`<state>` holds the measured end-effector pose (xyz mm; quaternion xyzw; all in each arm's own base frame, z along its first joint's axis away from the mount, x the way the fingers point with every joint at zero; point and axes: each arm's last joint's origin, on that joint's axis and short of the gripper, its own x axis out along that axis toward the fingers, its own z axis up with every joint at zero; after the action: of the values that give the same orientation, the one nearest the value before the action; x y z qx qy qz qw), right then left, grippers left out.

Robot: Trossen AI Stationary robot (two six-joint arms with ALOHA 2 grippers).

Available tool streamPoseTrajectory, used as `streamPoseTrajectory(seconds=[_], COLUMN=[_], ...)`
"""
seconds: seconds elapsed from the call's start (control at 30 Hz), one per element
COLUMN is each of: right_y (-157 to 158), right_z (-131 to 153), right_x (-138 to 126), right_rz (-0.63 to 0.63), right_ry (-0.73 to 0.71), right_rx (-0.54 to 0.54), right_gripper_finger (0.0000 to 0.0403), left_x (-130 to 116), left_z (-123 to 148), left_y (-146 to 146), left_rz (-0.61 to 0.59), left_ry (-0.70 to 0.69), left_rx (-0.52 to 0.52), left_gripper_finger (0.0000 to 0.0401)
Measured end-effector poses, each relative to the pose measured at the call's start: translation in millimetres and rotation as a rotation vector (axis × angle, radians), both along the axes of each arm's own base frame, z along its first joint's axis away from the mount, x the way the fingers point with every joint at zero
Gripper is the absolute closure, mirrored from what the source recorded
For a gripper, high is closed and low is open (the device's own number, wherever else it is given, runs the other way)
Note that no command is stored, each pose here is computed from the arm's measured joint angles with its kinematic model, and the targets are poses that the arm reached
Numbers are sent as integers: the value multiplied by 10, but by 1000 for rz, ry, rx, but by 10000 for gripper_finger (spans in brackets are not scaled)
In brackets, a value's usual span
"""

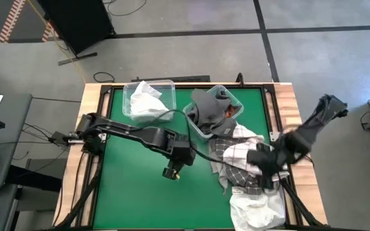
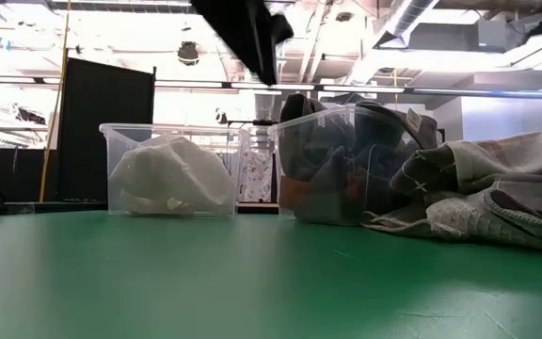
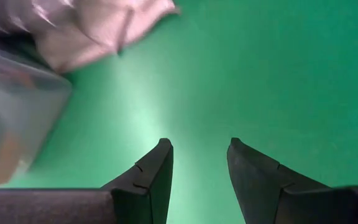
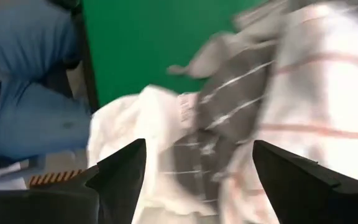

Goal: Sort towels by color in basket
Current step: Put the white towel into the left transparent bin

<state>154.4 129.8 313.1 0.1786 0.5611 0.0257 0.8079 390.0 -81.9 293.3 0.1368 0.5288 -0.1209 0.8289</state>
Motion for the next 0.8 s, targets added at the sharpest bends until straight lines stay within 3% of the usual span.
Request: streamPoseTrajectory(seconds=[0.2, 0.33, 0.5, 0.8], right_y=[646, 1011, 1341, 1562], right_z=[-333, -560, -788, -1270], right_x=[-33, -97, -202, -362], right_rz=[30, 20, -35, -125], right_ry=[89, 155, 217, 350], right_rx=[-9, 30, 83, -79], right_gripper_finger=[82, 82, 82, 82], left_x=[174, 233, 272, 359], left_z=[-455, -615, -627, -542], left_y=[-126, -293, -505, -724], left_rz=[-90, -144, -192, -227], left_ry=[109, 108, 26, -151], left_rx=[51, 58, 42, -2], left_gripper_finger=[256, 256, 256, 256])
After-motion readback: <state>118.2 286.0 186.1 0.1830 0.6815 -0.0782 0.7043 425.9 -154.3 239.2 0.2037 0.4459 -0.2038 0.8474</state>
